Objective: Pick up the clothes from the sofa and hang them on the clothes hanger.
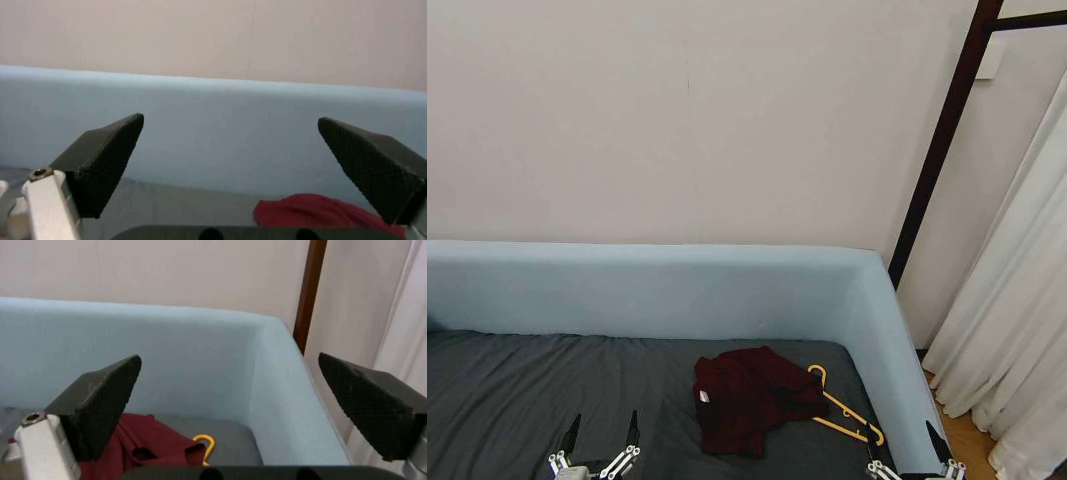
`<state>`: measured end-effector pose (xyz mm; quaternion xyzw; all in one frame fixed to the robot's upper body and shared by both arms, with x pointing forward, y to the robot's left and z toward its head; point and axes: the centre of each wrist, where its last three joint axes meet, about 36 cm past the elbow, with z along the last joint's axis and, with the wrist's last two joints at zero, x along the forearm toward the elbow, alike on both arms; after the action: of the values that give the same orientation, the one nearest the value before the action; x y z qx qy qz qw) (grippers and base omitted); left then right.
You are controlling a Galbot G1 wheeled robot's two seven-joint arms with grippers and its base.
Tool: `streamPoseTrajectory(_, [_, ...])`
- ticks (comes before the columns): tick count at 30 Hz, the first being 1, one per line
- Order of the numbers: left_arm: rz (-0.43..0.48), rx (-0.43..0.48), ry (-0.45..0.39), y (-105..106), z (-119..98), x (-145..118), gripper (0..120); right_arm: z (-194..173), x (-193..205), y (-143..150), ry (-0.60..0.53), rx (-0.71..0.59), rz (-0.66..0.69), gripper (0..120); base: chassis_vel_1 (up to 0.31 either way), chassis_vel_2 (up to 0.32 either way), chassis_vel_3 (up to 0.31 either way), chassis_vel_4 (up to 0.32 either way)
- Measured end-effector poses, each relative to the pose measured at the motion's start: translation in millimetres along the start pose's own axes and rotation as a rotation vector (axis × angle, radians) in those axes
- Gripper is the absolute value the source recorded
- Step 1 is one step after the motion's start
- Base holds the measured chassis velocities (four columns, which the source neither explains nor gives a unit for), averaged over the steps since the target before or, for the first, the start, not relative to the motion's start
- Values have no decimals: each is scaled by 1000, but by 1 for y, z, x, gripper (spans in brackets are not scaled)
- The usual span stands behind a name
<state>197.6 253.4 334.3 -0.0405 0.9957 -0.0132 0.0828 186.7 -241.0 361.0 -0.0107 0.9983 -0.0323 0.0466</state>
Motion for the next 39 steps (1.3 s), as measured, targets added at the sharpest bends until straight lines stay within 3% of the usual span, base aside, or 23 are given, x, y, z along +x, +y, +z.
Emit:
streamPoseTrajectory(14, [0,-3,8,-1,1,6,100,0,0,-4,11,-10,0,100,0,0,0,0])
streamPoseTrajectory(25, [-16,-18,52,4,22,28,99,-12,-16,-5,142,-134,-81,100,0,0,0,0])
streamPoseTrajectory(29, [-4,-10,77,-1,32,36,99,-21,-31,-17,202,-156,-151,100,0,0,0,0])
streamPoseTrajectory(36, [35,8,96,-10,38,29,99,-30,-61,-35,274,-169,-203,100,0,0,0,0])
streamPoseTrajectory(39, [36,14,111,-12,41,31,99,-33,-96,-45,312,-168,-238,100,0,0,0,0])
